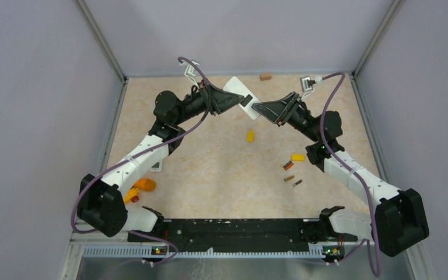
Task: Load the batteries into the remote control
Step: Adjust the remote control.
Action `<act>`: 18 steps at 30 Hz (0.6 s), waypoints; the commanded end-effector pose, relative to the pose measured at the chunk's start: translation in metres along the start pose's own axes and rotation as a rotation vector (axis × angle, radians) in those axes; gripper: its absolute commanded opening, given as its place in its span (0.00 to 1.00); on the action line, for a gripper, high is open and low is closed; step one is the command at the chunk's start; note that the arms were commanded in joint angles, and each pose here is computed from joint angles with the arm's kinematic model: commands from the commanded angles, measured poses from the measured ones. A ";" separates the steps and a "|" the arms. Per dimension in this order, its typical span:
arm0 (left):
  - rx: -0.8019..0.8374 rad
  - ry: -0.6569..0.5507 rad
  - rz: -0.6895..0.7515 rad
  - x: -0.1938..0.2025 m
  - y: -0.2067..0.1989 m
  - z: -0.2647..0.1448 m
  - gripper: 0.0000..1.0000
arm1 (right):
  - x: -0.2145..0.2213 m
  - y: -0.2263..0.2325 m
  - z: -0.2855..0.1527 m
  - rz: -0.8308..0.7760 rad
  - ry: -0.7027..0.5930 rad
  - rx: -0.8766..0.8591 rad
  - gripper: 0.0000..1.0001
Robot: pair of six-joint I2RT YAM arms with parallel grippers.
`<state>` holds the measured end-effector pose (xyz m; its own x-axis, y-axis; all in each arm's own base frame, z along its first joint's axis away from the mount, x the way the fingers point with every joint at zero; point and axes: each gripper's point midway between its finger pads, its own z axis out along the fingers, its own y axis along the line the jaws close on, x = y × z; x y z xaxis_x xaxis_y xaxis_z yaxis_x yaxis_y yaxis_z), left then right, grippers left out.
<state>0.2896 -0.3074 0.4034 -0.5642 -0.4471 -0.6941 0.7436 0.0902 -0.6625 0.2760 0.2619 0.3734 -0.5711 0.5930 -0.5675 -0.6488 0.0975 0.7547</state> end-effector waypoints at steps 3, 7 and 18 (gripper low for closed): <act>0.111 -0.009 0.036 -0.016 -0.036 0.003 0.00 | -0.001 0.005 0.001 -0.015 -0.003 -0.022 0.51; 0.133 -0.013 0.021 -0.018 -0.042 0.002 0.00 | 0.003 0.003 -0.004 -0.026 -0.001 -0.021 0.36; 0.112 -0.007 -0.219 -0.033 -0.046 -0.007 0.00 | 0.020 0.020 -0.018 -0.220 0.097 -0.093 0.17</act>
<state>0.2752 -0.3070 0.4091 -0.7028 -0.3987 -0.5892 0.6461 -0.0113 -0.7631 0.2562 0.2597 0.3795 -0.5127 0.5563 -0.6540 -0.7343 0.1105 0.6697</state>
